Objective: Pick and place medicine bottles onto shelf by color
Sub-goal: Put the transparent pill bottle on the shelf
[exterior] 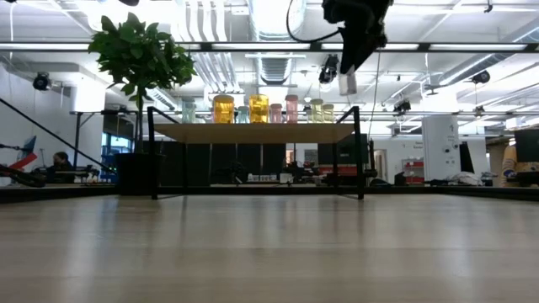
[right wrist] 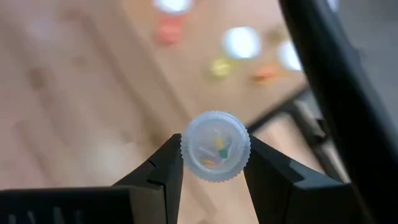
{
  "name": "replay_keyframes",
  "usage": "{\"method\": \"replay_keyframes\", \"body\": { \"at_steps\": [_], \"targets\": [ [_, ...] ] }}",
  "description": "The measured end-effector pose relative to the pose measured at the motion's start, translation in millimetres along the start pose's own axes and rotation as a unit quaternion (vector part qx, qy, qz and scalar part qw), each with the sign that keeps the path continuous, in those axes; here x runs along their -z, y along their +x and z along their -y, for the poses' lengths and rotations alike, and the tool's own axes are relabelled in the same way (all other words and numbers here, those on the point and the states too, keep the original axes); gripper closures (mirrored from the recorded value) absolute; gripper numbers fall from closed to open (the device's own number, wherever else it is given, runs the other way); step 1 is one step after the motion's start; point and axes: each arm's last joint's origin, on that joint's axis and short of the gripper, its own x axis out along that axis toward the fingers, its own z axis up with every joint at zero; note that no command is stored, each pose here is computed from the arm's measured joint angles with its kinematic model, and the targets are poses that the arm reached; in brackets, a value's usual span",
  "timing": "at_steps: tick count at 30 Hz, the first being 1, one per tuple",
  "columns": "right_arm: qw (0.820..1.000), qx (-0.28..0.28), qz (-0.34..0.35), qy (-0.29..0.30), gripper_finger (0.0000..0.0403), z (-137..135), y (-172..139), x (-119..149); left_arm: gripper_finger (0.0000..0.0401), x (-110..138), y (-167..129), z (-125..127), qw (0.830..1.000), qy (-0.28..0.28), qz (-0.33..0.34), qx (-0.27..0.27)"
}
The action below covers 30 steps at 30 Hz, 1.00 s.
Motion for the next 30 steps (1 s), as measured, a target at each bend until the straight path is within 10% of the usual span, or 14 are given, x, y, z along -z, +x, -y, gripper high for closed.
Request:
{"method": "replay_keyframes", "body": {
  "at_steps": [15,22,30],
  "targets": [
    [0.997,-0.052,0.005,-0.056,0.0267,10.4,32.5,-17.3,0.0107,0.1,0.0,0.0,1.000,0.000,0.000,0.000],
    [0.950,-0.217,0.080,-0.208,0.0266,-8.8,9.2,-14.2,0.0107,0.2,0.0,0.0,1.000,0.000,0.000,0.000],
    [0.935,-0.225,0.157,-0.223,0.0266,-19.6,14.8,4.9,0.0107,2.6,-0.5,0.4,1.000,0.002,-0.003,0.002]
  ]
}}
